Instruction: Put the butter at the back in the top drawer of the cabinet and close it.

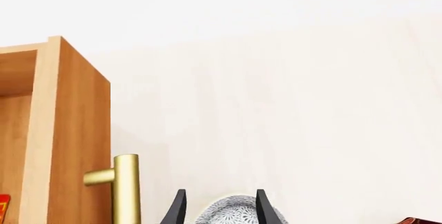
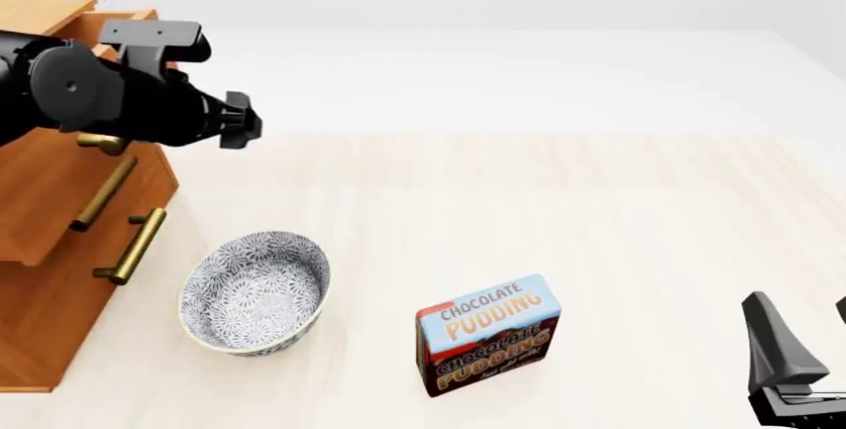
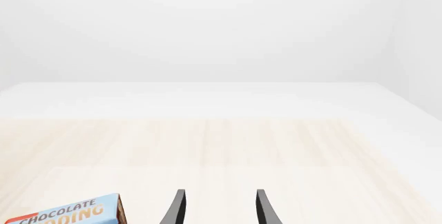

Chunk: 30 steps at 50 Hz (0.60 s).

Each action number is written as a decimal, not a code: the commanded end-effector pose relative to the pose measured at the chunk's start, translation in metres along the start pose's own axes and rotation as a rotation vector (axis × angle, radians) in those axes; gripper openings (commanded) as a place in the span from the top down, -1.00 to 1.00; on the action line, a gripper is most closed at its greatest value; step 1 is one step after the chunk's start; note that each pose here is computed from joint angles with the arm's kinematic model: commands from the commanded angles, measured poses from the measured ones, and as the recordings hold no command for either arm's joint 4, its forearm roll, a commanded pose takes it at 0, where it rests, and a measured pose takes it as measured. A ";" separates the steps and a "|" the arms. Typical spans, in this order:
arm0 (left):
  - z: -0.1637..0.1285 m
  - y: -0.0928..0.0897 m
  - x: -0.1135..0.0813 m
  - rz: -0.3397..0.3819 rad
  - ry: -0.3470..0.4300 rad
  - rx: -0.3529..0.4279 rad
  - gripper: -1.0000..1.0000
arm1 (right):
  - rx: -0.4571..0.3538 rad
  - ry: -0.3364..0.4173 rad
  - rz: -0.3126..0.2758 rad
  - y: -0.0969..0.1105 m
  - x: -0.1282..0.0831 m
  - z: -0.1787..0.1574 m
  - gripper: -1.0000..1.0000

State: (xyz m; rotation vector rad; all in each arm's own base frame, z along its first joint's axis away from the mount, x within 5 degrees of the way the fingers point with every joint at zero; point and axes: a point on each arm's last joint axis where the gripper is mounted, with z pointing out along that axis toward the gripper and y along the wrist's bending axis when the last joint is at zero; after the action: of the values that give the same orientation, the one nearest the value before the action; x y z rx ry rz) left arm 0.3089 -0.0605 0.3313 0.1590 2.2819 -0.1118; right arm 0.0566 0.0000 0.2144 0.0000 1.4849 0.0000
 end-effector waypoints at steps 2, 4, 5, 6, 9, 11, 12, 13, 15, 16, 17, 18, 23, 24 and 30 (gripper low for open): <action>0.004 0.007 0.008 -0.049 0.030 -0.006 -1.00 | 0.000 0.000 0.000 0.000 0.000 0.000 -1.00; 0.005 0.009 0.009 -0.052 0.032 -0.009 -1.00 | 0.000 0.000 0.000 0.000 0.000 0.000 -1.00; 0.005 0.010 0.010 -0.053 0.031 -0.013 -1.00 | 0.000 0.000 0.000 0.000 0.000 0.000 -1.00; 0.005 0.011 0.010 -0.055 0.031 -0.015 -1.00 | 0.000 0.000 0.000 0.000 0.000 0.000 -1.00; 0.005 0.013 0.011 -0.059 0.030 -0.019 -1.00 | 0.000 0.000 0.000 0.000 0.000 0.000 -1.00; 0.005 0.014 0.011 -0.061 0.031 -0.021 -1.00 | 0.000 0.000 0.000 0.000 0.000 0.000 -1.00; 0.006 0.014 0.012 -0.061 0.031 -0.022 -1.00 | 0.000 0.000 0.000 0.000 0.000 0.000 -1.00; 0.006 0.014 0.012 -0.062 0.031 -0.023 -1.00 | 0.000 0.000 0.000 0.000 0.000 0.000 -1.00; 0.007 0.016 0.013 -0.063 0.031 -0.025 -1.00 | 0.000 0.000 0.000 0.000 0.000 0.000 -1.00; 0.007 0.016 0.013 -0.065 0.031 -0.027 -1.00 | 0.000 0.000 0.000 0.000 0.000 0.000 -1.00; 0.007 0.016 0.013 -0.066 0.031 -0.027 -1.00 | 0.000 0.000 0.000 0.000 0.000 0.000 -1.00; 0.008 0.017 0.013 -0.067 0.031 -0.029 -1.00 | 0.000 0.000 0.000 0.000 0.000 0.000 -1.00; 0.009 0.019 0.014 -0.071 0.031 -0.034 -1.00 | 0.000 0.000 0.000 0.000 0.000 0.000 -1.00; 0.009 0.020 0.014 -0.072 0.031 -0.035 -1.00 | 0.000 0.000 0.000 0.000 0.000 0.000 -1.00; 0.012 0.021 0.016 -0.076 0.030 -0.039 -1.00 | 0.000 0.000 0.000 0.000 0.000 0.000 -1.00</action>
State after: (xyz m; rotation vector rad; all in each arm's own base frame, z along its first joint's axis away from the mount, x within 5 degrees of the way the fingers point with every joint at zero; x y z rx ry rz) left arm 0.3093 -0.0423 0.3295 0.1102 2.2625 -0.0676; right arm 0.0566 0.0000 0.2144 0.0000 1.4849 0.0000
